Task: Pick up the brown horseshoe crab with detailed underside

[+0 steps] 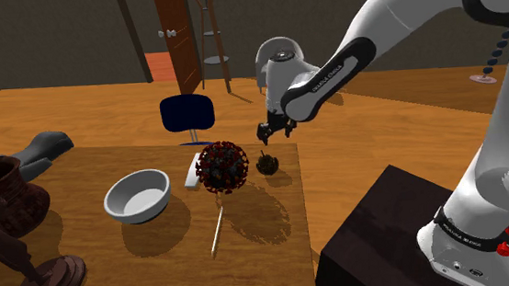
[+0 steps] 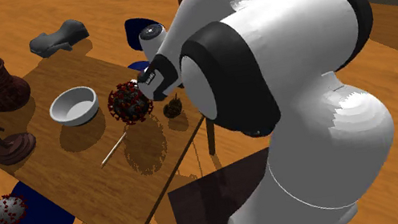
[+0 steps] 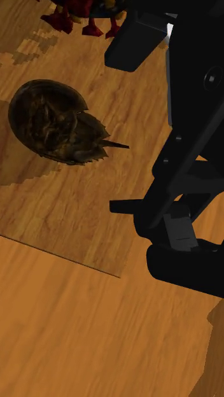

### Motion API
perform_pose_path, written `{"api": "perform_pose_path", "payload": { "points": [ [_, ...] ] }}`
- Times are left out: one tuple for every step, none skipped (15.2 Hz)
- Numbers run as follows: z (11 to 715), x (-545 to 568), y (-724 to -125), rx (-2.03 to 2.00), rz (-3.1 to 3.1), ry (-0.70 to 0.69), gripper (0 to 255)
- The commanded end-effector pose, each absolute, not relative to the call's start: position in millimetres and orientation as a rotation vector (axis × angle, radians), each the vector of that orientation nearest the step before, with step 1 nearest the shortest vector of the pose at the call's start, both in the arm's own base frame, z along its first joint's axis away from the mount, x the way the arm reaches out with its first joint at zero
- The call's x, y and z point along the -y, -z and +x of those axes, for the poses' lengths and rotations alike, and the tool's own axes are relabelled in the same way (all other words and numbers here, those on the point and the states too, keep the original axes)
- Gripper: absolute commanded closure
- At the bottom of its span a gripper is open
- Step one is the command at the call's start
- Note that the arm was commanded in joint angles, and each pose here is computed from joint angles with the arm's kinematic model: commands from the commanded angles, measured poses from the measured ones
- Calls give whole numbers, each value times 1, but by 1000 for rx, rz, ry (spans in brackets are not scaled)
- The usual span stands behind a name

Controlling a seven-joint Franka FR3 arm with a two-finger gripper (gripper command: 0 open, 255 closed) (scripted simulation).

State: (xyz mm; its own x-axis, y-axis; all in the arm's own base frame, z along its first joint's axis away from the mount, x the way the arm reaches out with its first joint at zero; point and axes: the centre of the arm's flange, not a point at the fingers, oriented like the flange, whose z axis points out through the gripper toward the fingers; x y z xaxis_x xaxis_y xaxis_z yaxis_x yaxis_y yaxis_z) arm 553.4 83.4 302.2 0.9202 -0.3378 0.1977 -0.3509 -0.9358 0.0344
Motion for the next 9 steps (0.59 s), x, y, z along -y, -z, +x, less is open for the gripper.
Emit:
{"api": "perform_pose_path", "payload": {
  "points": [
    [568,-89,-282,562,2997,-293,0],
    [576,-91,-271,573,2991,-294,0],
    [583,-92,-261,583,2984,-295,0],
    [591,-94,-250,593,2978,-295,0],
    [599,-96,-239,603,2972,-296,0],
    [607,-97,-229,613,2965,-297,0],
    [615,-99,-218,623,2959,-298,0],
    [623,-100,-207,633,2952,-298,0],
    [623,-100,-207,634,2952,-298,0]
  ]
}}
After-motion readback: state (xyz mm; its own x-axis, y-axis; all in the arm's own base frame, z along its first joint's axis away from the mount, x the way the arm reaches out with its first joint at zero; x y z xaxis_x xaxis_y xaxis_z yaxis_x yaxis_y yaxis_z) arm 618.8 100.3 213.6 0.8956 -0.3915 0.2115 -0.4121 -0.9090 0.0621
